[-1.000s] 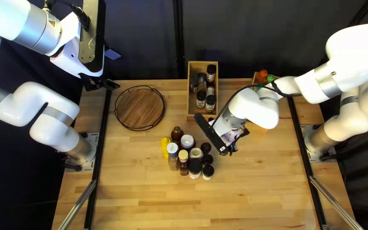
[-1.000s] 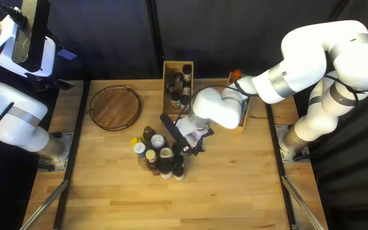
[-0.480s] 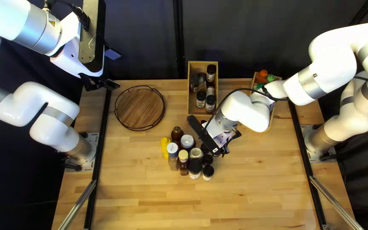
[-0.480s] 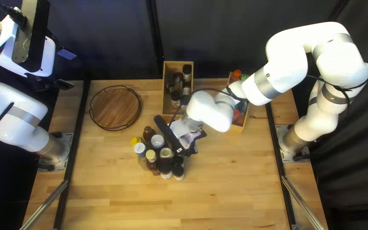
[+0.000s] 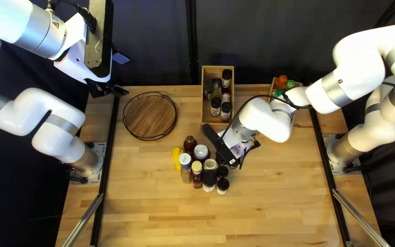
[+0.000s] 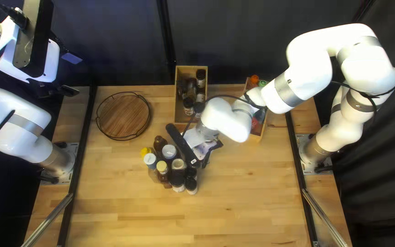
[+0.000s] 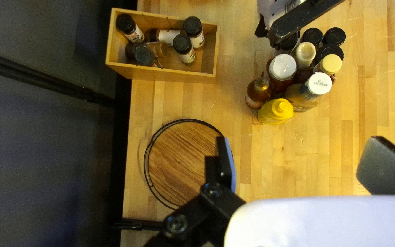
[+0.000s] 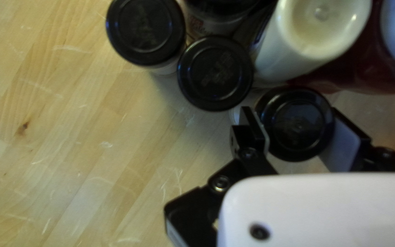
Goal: Separate condiments, baby food and spices and place it in 3 different racks/containers
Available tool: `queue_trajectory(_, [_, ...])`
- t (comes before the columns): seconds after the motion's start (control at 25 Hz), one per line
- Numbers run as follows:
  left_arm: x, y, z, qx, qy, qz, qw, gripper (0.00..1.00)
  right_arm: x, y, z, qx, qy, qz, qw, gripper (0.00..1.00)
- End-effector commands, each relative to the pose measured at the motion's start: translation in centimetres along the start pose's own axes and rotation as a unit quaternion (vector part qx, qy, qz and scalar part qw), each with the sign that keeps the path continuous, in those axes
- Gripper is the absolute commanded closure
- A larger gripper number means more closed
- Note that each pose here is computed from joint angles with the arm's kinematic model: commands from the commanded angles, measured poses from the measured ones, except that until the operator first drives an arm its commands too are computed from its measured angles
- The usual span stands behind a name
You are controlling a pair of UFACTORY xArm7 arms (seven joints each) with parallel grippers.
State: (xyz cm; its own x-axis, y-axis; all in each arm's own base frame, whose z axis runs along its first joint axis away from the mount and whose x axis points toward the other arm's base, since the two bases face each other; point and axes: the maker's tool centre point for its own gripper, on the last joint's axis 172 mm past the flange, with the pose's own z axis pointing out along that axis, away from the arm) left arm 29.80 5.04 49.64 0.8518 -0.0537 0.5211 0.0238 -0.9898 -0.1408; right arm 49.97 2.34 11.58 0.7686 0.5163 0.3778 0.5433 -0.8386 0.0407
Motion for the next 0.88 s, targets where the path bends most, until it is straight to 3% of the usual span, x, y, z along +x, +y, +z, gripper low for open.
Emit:
queue_trajectory(0.04, [0.0, 0.0, 0.0, 0.0, 0.0, 0.0, 1.0, 0.0, -0.7, 2.7, -3.9, -0.017, -0.006, 0.028, 0.9994, 1.0])
queue_trajectory(0.36, [0.0, 0.0, 0.0, 0.0, 0.0, 0.0, 1.0, 0.0, -0.8, 10.9, -8.8, -0.077, -0.014, 0.106, 0.9913, 1.0])
queue_trajectory(0.56, [0.0, 0.0, 0.0, 0.0, 0.0, 0.0, 1.0, 0.0, -1.7, 13.8, -9.1, -0.11, -0.023, 0.142, 0.9835, 1.0])
queue_trajectory(0.88, [0.0, 0.0, 0.0, 0.0, 0.0, 0.0, 1.0, 0.0, -3.8, 15.9, -8.0, -0.136, -0.039, 0.161, 0.9768, 1.0])
